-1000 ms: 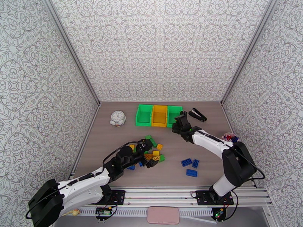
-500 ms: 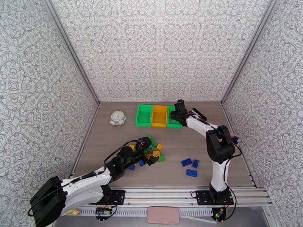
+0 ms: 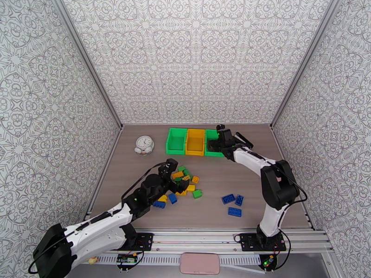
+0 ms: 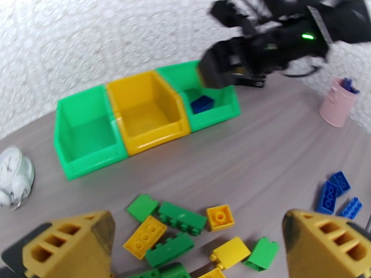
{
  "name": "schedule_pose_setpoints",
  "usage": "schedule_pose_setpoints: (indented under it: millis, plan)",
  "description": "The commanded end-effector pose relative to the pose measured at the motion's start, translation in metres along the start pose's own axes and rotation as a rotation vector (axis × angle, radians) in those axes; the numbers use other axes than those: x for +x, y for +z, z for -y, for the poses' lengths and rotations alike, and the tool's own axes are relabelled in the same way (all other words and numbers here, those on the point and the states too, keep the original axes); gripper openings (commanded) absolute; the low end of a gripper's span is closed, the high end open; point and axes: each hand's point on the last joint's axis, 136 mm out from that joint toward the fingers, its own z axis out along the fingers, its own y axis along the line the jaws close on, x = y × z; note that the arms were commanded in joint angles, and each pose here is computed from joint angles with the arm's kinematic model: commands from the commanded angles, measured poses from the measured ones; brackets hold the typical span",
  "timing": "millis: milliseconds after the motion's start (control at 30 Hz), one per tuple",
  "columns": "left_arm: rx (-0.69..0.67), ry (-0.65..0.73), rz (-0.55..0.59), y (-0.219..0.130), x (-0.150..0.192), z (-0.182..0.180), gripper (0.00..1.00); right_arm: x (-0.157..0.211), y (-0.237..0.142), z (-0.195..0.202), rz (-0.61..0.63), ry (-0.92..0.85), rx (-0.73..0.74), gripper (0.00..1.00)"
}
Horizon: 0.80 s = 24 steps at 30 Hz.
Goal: Sort the legos into containers by color
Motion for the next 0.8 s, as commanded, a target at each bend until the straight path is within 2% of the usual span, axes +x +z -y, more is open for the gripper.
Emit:
schedule_pose_setpoints:
  millis: [0, 133, 200, 467, 633, 767]
  plan:
    - [-0.219, -0.168, -0.157, -0.001, 0.025, -0.042, 1.00, -0.007, -0.024, -0.031, 0.099, -0.111, -0.203, 0.99]
    - [-0.291, -0.269, -0.289, 0.001, 0.046, -0.063, 1.00, 0.007, -0.054, -0.053, 0.140, -0.186, -0.327, 1.00]
    - [-0.311, -0.300, -0.390, 0.003, 0.060, -0.073, 1.00, 0.018, -0.067, -0.067, 0.157, -0.232, -0.390, 1.00]
    - [-0.349, -0.319, -0.726, 0.005, 0.109, -0.095, 1.00, 0.066, -0.102, -0.114, 0.090, -0.346, -0.582, 1.00]
    - [-0.385, -0.337, -0.811, 0.009, 0.123, -0.105, 0.89, 0.089, -0.103, -0.112, 0.011, -0.398, -0.576, 1.00]
    - [-0.402, -0.352, -0.824, 0.015, 0.128, -0.111, 0.72, 0.092, -0.106, -0.112, -0.001, -0.395, -0.578, 1.00]
